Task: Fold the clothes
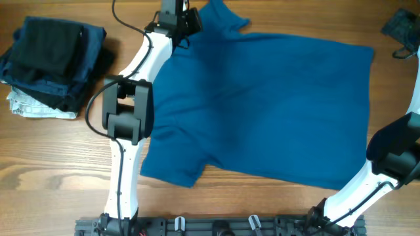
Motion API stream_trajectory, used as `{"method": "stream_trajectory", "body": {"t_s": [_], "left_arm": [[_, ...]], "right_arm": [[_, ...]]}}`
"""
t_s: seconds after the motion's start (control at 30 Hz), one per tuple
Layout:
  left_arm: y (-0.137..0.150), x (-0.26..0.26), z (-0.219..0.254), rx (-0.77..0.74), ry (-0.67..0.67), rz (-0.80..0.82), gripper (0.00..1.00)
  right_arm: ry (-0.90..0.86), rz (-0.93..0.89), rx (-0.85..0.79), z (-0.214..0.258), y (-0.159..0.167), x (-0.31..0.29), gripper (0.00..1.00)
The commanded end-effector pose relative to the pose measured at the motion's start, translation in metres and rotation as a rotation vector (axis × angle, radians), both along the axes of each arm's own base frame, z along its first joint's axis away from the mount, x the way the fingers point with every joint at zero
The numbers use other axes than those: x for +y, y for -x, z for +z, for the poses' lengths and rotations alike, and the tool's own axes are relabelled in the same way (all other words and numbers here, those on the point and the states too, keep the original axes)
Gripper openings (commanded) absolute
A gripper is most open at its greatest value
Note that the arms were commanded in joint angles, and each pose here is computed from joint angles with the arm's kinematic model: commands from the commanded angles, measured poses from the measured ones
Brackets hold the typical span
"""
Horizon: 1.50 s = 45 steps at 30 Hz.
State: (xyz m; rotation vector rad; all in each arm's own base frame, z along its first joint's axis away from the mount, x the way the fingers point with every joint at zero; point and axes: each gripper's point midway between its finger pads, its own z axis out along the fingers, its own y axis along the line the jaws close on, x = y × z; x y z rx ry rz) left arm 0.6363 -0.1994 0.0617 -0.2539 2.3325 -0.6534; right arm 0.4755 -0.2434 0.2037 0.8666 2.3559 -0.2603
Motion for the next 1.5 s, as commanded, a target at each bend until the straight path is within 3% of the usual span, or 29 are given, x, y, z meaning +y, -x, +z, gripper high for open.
{"method": "stream_trajectory", "body": {"t_s": [0.0, 0.37, 0.73, 0.87, 1.0, 1.17, 1.23, 1.3, 1.37, 1.47], "left_arm": [[-0.001, -0.007, -0.03, 0.018, 0.015, -0.005, 0.04], [-0.006, 0.018, -0.079, 0.055, -0.063, 0.106, 0.04], [-0.026, 0.101, -0.08, 0.034, -0.127, 0.242, 0.04], [-0.05, 0.089, -0.026, -0.117, -0.144, 0.19, 0.04], [-0.057, 0.085, 0.037, -0.17, -0.13, 0.19, 0.04], [-0.006, 0.094, 0.142, -0.112, -0.15, 0.191, 0.07], [0.018, 0.102, 0.168, -0.082, -0.173, 0.206, 0.22], [0.052, 0.108, 0.192, -0.025, -0.189, 0.202, 0.3], [0.092, 0.112, 0.207, 0.063, -0.203, 0.2, 0.52], [0.154, 0.11, 0.204, 0.248, -0.237, 0.178, 0.61]], "right_arm": [[0.005, -0.012, 0.006, -0.003, -0.001, -0.001, 1.0], [0.005, -0.012, 0.006, -0.003, -0.001, -0.001, 0.99], [0.005, -0.012, 0.006, -0.003, -0.001, -0.001, 1.0], [0.005, -0.012, 0.006, -0.003, -0.001, -0.001, 1.0], [0.005, -0.011, 0.006, -0.003, -0.001, -0.001, 0.99], [0.005, -0.01, 0.006, -0.003, -0.001, 0.0, 1.0], [0.005, -0.01, 0.006, -0.003, -0.001, 0.0, 1.0], [0.005, -0.01, 0.006, -0.003, -0.001, 0.0, 1.0], [0.005, -0.01, 0.006, -0.003, -0.001, 0.0, 1.0], [0.005, -0.01, 0.006, -0.003, -0.001, 0.0, 1.0]]}}
